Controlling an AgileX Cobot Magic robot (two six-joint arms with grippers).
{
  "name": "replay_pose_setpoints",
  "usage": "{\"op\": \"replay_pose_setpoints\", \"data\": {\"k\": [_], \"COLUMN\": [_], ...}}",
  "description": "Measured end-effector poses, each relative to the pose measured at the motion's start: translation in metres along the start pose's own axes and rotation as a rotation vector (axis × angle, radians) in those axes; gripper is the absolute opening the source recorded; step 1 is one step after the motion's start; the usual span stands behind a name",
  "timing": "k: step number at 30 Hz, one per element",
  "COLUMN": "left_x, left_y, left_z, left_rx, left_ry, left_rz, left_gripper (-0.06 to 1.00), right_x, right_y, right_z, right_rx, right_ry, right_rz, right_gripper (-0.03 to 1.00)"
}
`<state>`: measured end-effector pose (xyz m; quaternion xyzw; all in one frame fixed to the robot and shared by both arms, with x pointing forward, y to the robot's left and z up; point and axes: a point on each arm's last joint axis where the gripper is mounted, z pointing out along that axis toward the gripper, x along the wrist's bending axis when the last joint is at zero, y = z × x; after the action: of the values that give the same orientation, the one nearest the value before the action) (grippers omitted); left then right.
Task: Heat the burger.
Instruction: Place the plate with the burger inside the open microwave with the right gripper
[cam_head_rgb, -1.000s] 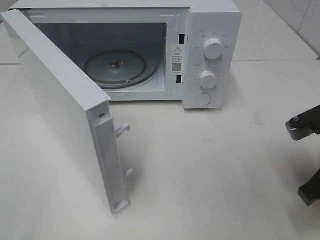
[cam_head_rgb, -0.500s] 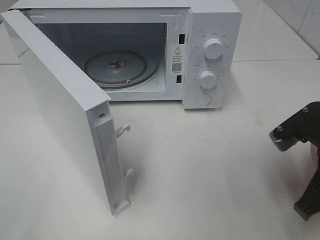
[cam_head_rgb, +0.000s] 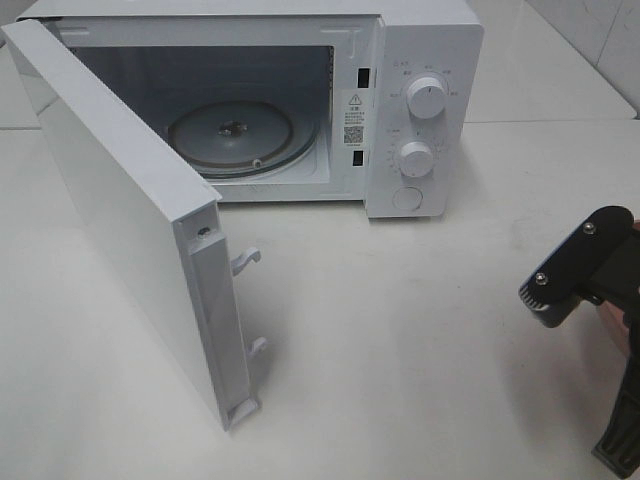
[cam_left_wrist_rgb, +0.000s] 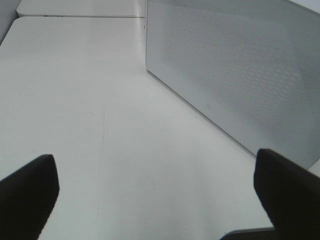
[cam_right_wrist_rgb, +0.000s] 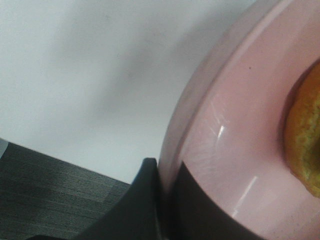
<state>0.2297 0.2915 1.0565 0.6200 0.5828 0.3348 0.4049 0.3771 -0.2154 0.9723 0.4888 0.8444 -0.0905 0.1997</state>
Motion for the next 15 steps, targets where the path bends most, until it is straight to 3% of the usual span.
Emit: {"op": "replay_pose_setpoints", "data": {"k": [15], "left_x": [0.0], "left_y": [0.0], "left_z": [0.0], "left_rx": [0.0], "left_ry": [0.0], "left_rz": [0.0], "left_gripper": [0.98], "right_x": [0.022], "right_y": [-0.01], "right_z": [-0.02], "right_rx": [-0.09], "right_ry": [-0.005], "right_rz": [-0.238], "right_gripper": [0.03]}}
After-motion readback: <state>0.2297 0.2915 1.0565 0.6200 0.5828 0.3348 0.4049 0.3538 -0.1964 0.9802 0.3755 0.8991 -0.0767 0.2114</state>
